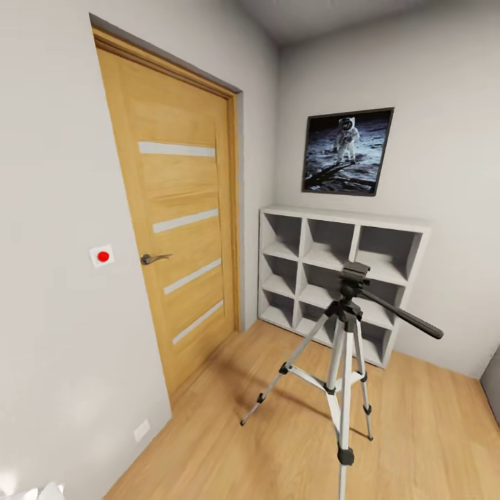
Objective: Attach the digital camera to the camera tripod in the bedroom.
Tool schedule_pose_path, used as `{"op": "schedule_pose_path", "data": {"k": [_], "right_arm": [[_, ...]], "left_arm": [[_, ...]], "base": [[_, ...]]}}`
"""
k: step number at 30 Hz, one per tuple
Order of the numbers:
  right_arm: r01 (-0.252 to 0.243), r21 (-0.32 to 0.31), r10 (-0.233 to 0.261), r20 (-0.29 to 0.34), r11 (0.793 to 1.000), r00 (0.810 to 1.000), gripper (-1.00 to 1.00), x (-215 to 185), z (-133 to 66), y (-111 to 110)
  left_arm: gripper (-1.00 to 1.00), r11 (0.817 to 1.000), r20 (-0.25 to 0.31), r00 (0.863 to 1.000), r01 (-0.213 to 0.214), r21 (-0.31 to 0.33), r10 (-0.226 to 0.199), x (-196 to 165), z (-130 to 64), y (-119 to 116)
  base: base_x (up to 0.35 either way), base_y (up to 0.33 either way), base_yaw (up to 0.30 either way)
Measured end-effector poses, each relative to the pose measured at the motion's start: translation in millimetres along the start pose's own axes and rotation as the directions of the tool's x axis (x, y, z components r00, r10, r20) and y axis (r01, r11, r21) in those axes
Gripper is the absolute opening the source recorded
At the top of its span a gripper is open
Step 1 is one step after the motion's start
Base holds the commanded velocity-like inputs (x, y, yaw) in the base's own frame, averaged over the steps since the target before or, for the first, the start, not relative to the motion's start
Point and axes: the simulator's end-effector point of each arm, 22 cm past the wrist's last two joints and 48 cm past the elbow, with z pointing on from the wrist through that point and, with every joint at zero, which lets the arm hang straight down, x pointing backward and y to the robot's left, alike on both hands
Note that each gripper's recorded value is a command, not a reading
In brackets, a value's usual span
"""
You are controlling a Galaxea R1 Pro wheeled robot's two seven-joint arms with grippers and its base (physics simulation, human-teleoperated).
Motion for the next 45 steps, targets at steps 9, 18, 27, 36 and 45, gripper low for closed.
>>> {"op": "schedule_pose_path", "data": {"k": [9,18,27,36,45], "right_arm": [[0.000,0.000,0.000,0.003,1.000,1.000,1.00,-1.5,-0.1,0.0],[-0.001,0.000,0.001,0.007,1.000,1.000,1.00,-2.8,-0.3,0.0],[-0.001,0.000,0.001,0.011,1.000,1.000,1.00,-4.4,-0.5,0.1],[-0.001,0.000,0.001,0.015,1.000,1.000,1.00,-5.9,-0.8,0.1],[-0.001,-0.001,0.001,0.019,1.000,1.000,1.00,-7.3,-1.0,0.4]], "left_arm": [[-1.00,1.000,0.006,1.000,0.002,-0.001,-0.002,-2.3,-0.4,0.7],[-1.00,1.000,0.016,1.000,0.000,-0.006,0.000,-6.4,-0.9,3.7],[-1.00,1.000,0.018,1.000,0.003,-0.003,-0.003,-7.3,-1.3,2.9],[-1.00,1.000,0.021,1.000,0.001,0.000,-0.001,-8.3,-1.7,1.4],[-1.00,1.000,0.020,1.000,-0.002,0.006,0.002,-7.7,-2.1,-2.1]], "base": [[0.024,0.040,-0.240],[0.001,0.001,-0.240],[0.000,0.000,-0.240],[0.000,0.000,-0.240],[0.000,0.183,-0.240]]}}
